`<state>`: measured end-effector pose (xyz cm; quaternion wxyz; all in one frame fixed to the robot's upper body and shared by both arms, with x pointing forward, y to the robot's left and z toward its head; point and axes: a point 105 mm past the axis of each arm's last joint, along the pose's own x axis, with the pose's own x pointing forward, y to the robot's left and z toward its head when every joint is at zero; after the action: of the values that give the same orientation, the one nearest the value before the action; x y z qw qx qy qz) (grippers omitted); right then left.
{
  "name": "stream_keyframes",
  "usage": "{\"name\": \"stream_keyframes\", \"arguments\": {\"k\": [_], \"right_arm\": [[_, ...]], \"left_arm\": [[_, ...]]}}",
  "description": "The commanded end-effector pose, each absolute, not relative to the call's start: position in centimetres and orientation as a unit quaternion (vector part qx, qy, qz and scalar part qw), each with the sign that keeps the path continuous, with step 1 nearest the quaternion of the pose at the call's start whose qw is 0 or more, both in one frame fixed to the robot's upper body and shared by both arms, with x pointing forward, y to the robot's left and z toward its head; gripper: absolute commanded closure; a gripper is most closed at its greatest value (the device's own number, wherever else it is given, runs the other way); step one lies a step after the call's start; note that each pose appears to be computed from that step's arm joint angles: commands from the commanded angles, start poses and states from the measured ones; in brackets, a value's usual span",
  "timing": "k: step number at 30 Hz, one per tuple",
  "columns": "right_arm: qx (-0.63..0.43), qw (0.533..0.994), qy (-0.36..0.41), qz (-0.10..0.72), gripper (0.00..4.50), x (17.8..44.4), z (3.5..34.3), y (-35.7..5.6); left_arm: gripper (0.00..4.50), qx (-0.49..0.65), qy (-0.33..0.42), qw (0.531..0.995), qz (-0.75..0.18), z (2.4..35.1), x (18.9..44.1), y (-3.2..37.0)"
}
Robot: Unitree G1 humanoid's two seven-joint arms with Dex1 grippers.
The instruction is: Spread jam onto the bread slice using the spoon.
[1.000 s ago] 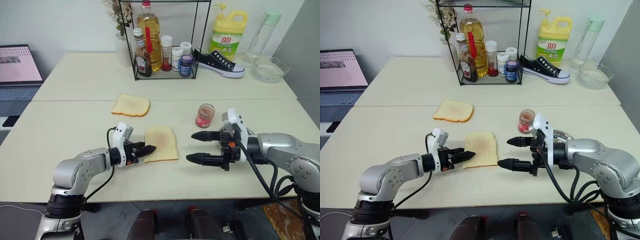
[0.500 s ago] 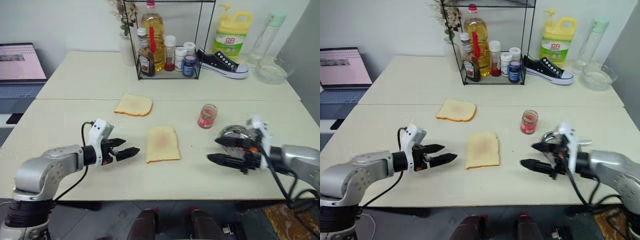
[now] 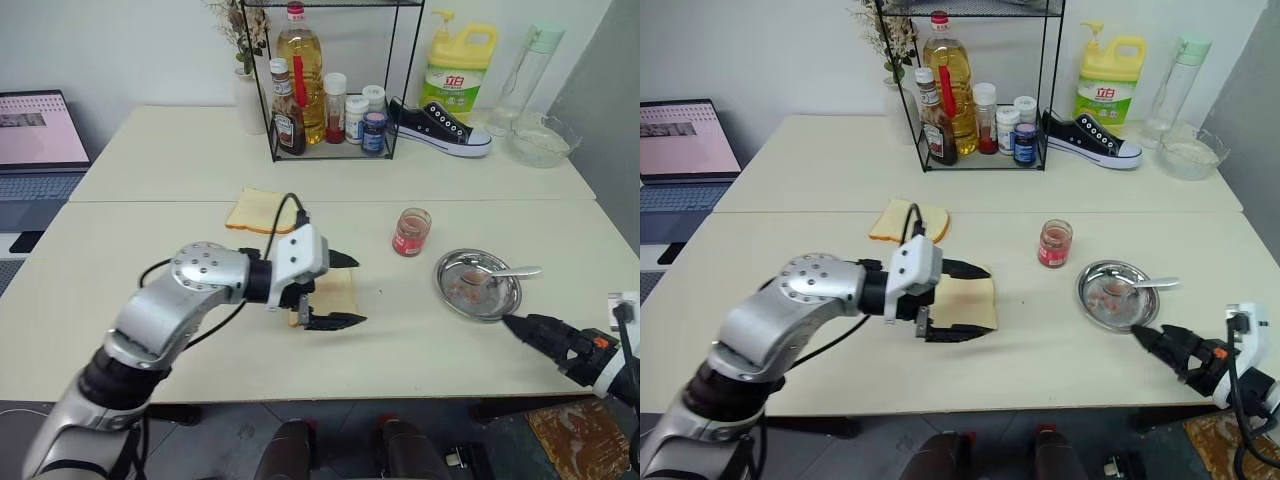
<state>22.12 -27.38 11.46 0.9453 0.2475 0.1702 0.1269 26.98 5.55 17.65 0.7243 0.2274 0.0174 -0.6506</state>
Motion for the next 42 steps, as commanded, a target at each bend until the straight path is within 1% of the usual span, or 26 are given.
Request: {"name": "stream_keyframes", "arguments": {"k": [1, 6, 11, 20, 27, 31, 34, 36, 38, 39, 40, 42], "right_arm": [[0.326, 0.939, 0.099, 0.046, 0.00, 23.9, 11.7, -29.3], [0.411, 0.909, 0.067, -0.009, 0.00, 26.5, 10.6, -30.5], [0.437, 0.896, 0.067, -0.034, 0.00, 27.8, 9.5, -31.5], [0.454, 0.887, 0.078, -0.018, 0.00, 30.4, 8.8, -31.0], [0.450, 0.889, 0.091, 0.006, 0.00, 33.2, 8.4, -29.8], [0.452, 0.887, 0.091, 0.010, 0.00, 34.3, 8.5, -29.6], [0.455, 0.886, 0.090, 0.013, 0.00, 34.6, 8.5, -29.6], [0.464, 0.881, 0.089, 0.015, 0.38, 34.6, 8.3, -29.6], [0.469, 0.879, 0.087, 0.021, 0.93, 34.5, 8.4, -29.5], [0.470, 0.878, 0.087, 0.023, 1.40, 34.5, 8.4, -29.4], [0.471, 0.878, 0.087, 0.023, 1.72, 34.5, 8.4, -29.4], [0.472, 0.877, 0.088, 0.026, 2.57, 34.4, 8.3, -29.2]], "left_arm": [[0.04, 0.261, -0.035, 0.709, -0.654, 18.5, 27.6, 4.3], [0.04, 0.260, -0.054, 0.710, -0.652, 18.7, 28.1, 3.6], [0.04, 0.257, -0.051, 0.721, -0.641, 18.6, 28.3, 4.1], [0.04, 0.261, -0.049, 0.741, -0.617, 18.8, 28.6, 4.9], [0.04, 0.259, -0.050, 0.743, -0.615, 19.0, 28.1, 4.7], [0.04, 0.260, -0.049, 0.744, -0.614, 19.2, 28.0, 4.7], [0.04, 0.262, -0.046, 0.744, -0.613, 19.2, 28.0, 4.9], [0.00, 0.263, -0.045, 0.746, -0.611, 19.3, 28.1, 5.0], [0.00, 0.263, -0.044, 0.748, -0.608, 19.4, 28.2, 5.2], [0.00, 0.264, -0.043, 0.749, -0.607, 19.4, 28.3, 5.3], [0.00, 0.266, -0.042, 0.748, -0.606, 19.4, 28.3, 5.4], [0.00, 0.267, -0.043, 0.750, -0.604, 19.4, 28.5, 5.5]]}}
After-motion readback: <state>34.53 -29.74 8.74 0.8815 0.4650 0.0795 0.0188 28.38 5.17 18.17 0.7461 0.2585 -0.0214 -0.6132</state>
